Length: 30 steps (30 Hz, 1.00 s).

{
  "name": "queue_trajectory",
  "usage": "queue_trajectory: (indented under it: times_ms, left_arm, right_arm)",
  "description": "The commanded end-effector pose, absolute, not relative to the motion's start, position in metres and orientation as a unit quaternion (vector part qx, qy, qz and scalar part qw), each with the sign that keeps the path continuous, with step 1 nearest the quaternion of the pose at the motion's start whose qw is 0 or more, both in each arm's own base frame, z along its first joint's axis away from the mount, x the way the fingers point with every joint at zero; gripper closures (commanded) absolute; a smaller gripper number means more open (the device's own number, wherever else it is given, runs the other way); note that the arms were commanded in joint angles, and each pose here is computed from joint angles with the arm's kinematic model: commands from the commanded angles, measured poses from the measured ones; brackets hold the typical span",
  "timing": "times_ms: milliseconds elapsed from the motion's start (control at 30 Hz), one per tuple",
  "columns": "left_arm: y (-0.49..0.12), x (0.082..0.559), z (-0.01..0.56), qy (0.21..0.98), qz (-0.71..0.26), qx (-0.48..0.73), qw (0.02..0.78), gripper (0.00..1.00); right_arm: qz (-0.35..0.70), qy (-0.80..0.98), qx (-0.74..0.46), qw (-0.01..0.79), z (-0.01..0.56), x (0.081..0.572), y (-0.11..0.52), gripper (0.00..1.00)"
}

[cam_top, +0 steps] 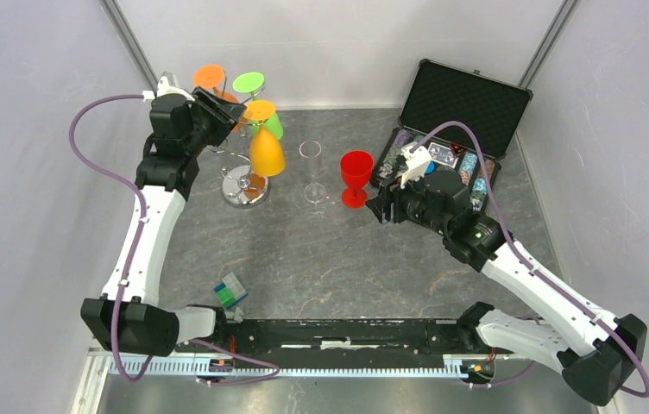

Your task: Take the wine glass off the wine glass rack

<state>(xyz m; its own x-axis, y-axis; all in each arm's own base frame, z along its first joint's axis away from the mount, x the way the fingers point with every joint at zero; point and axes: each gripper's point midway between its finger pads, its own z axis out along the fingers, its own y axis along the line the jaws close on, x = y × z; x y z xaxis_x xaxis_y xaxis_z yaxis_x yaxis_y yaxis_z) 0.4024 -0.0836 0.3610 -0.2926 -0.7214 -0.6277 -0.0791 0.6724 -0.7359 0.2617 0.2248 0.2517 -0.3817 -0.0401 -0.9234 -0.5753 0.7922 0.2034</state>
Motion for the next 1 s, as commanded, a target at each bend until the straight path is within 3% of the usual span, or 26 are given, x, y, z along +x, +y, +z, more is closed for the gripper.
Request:
queue_trajectory:
  times_ms: [0,267,767,967]
  left_arm:
    - [-0.106,0.405,0.367,0.74,-0.369,-0.251,0.503,0.47]
    - [-0.106,0.406,0.375,0.718,-0.421,-0.269,0.484,0.56]
    - [-0.096,0.404,0.376,0.716,-0.414,-0.273,0.491,0.69]
    - [-0.096,0.406,0.365,0.729,-0.403,-0.274,0.481,0.69]
  right_arm:
    - [0.264,0.778,-0.191,0.537,0.261,0.263,0.225,0.37]
    - [0.265,0.78,-0.188,0.535,0.257,0.263,0.225,0.37]
    - [0.27,0.782,-0.184,0.531,0.253,0.262,0.226,0.38]
    - [0.275,0.782,-0.181,0.529,0.251,0.262,0.228,0.38]
